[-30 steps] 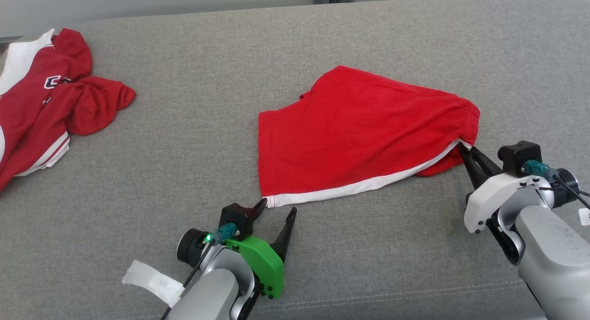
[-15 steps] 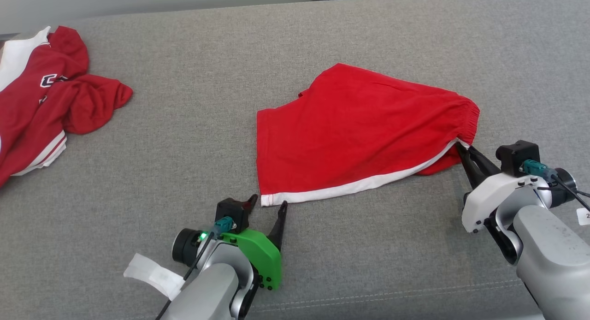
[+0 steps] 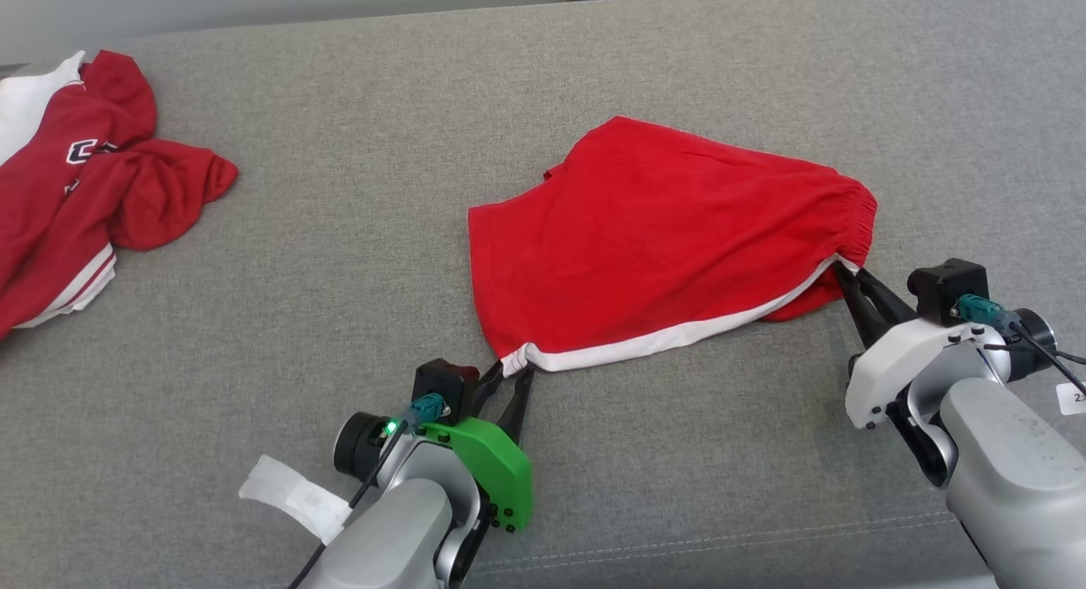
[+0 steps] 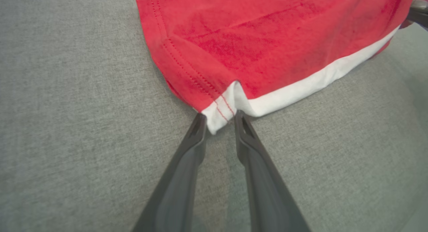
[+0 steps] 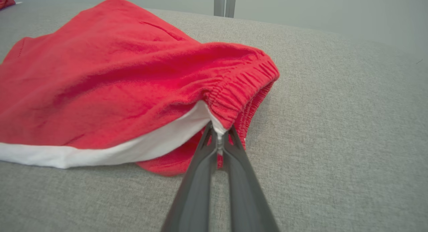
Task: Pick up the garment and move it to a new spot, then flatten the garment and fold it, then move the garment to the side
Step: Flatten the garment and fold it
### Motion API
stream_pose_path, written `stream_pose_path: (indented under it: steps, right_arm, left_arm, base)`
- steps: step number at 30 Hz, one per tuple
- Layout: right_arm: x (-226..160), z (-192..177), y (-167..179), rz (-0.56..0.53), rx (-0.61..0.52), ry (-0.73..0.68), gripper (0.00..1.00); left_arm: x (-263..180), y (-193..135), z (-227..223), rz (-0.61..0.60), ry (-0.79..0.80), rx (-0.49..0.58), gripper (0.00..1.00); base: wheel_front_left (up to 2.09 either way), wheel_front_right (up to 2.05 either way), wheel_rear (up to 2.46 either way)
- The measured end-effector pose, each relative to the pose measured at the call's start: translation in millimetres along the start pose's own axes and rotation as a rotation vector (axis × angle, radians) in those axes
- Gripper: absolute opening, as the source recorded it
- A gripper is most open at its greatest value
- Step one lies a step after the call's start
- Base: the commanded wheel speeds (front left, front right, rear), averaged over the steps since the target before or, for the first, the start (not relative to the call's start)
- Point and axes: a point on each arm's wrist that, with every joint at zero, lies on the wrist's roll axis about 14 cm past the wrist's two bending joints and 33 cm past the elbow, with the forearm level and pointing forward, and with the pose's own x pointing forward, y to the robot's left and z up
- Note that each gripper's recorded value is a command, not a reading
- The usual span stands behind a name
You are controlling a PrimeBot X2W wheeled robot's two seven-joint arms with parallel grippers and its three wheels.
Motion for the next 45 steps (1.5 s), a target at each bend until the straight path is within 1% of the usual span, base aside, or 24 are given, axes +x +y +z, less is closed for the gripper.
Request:
stream_pose_path:
  steps: [3,8,14,19,24,32,35,41,45]
  right_arm:
    - [-1.0,-0.4,0.2,-0.001,0.001,0.001,0.0]
    - [-2.8,-0.5,-1.5,-0.007,0.002,0.0,0.0]
    - [-1.6,13.6,-3.0,-0.014,0.027,-0.046,0.0]
    - [-0.1,44.9,-2.3,-0.007,0.06,-0.143,0.0]
    - [-4.6,78.3,2.2,0.022,0.07,-0.238,0.0]
    - [-27.2,148.4,8.5,0.087,0.085,-0.37,0.0]
    - [-39.7,173.4,13.5,0.118,0.084,-0.402,0.0]
    - [-61.2,230.3,27.6,0.186,0.08,-0.482,0.0]
    - [-56.9,258.9,36.2,0.219,0.064,-0.492,0.0]
  left_arm:
    - [1.6,-1.1,2.4,-0.001,-0.005,0.002,0.3]
    - [5.8,-0.3,15.9,0.009,-0.044,-0.004,0.0]
    - [7.2,0.9,47.0,0.011,-0.142,-0.005,0.0]
    - [0.0,9.7,80.3,0.024,-0.253,0.002,0.0]
    - [-13.3,14.9,130.3,0.021,-0.406,0.015,0.0]
    - [-51.3,12.3,203.0,-0.013,-0.631,0.055,0.0]
    - [-66.8,12.1,226.4,-0.024,-0.681,0.082,0.0]
    - [-97.8,10.1,288.1,-0.046,-0.784,0.144,0.0]
    - [-105.0,19.7,322.2,-0.023,-0.798,0.198,0.0]
  base:
    - [0.0,0.0,0.0]
    - [0.0,0.0,0.0]
    - [0.0,0.0,0.0]
    - [0.0,0.0,0.0]
    - [0.0,0.0,0.0]
    - [0.0,0.0,0.0]
    - [0.0,0.0,0.0]
    - [0.0,0.0,0.0]
    - [0.0,0.0,0.0]
